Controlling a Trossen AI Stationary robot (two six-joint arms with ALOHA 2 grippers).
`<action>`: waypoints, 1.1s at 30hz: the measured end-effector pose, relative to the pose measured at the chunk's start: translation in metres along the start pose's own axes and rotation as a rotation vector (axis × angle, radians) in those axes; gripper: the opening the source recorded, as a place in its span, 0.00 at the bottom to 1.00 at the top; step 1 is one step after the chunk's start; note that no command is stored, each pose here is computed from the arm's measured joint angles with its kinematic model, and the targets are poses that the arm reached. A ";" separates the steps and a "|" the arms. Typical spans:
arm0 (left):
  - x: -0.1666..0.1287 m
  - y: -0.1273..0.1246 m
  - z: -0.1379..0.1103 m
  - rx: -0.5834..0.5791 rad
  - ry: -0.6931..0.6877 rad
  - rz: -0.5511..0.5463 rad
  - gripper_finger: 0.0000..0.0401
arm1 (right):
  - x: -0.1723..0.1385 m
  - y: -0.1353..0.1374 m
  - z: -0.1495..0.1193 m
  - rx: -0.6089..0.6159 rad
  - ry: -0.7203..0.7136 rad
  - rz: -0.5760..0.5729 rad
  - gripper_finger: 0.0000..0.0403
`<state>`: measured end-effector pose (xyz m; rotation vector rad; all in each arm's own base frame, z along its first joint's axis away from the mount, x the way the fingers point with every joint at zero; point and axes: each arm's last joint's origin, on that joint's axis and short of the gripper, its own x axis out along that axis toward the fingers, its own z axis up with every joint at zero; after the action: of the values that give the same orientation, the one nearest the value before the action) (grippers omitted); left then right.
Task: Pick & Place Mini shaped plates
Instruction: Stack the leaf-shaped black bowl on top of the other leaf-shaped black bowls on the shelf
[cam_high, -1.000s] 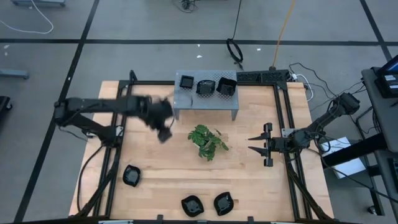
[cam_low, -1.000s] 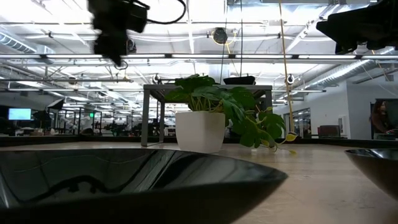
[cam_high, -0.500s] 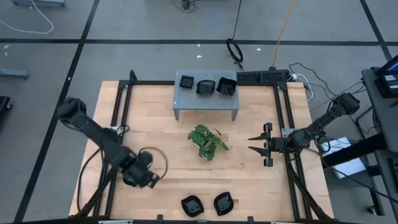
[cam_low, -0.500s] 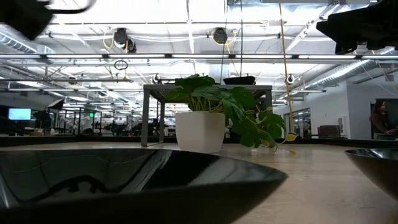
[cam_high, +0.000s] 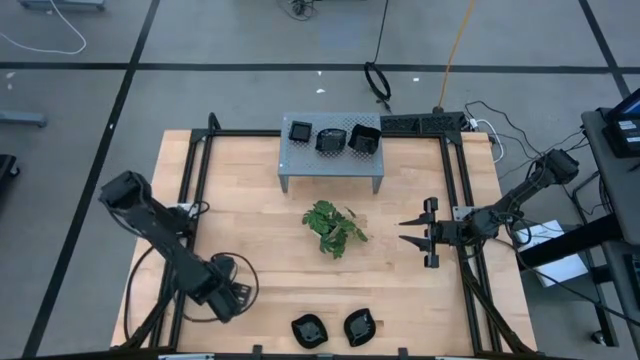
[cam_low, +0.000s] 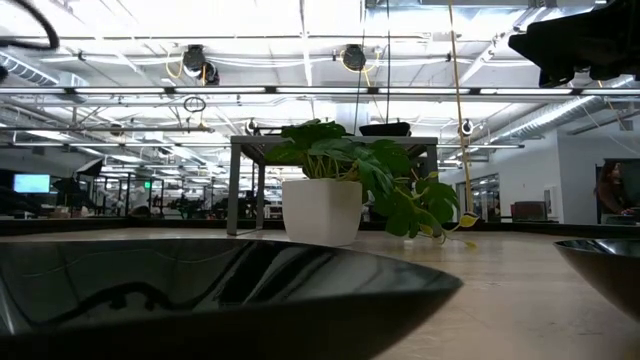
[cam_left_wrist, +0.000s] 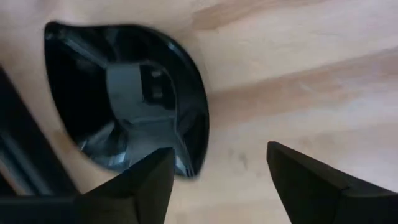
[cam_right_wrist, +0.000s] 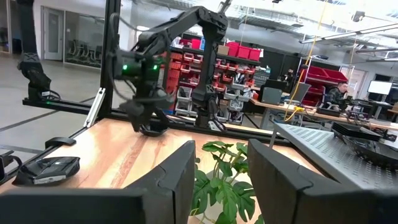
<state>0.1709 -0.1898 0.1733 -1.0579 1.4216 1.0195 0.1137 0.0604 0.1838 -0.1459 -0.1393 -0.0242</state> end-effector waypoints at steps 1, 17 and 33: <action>0.005 -0.001 0.000 0.003 -0.015 0.022 0.65 | 0.000 0.000 0.000 0.000 0.000 0.000 0.33; 0.028 -0.007 0.001 0.122 -0.049 0.112 0.16 | 0.000 0.000 0.000 0.000 0.000 0.000 0.33; -0.046 -0.029 0.017 0.262 -0.356 -0.313 0.02 | 0.000 0.000 0.000 0.000 0.000 0.000 0.33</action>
<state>0.2058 -0.1770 0.2160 -0.8259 1.0277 0.7271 0.1138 0.0604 0.1838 -0.1463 -0.1391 -0.0242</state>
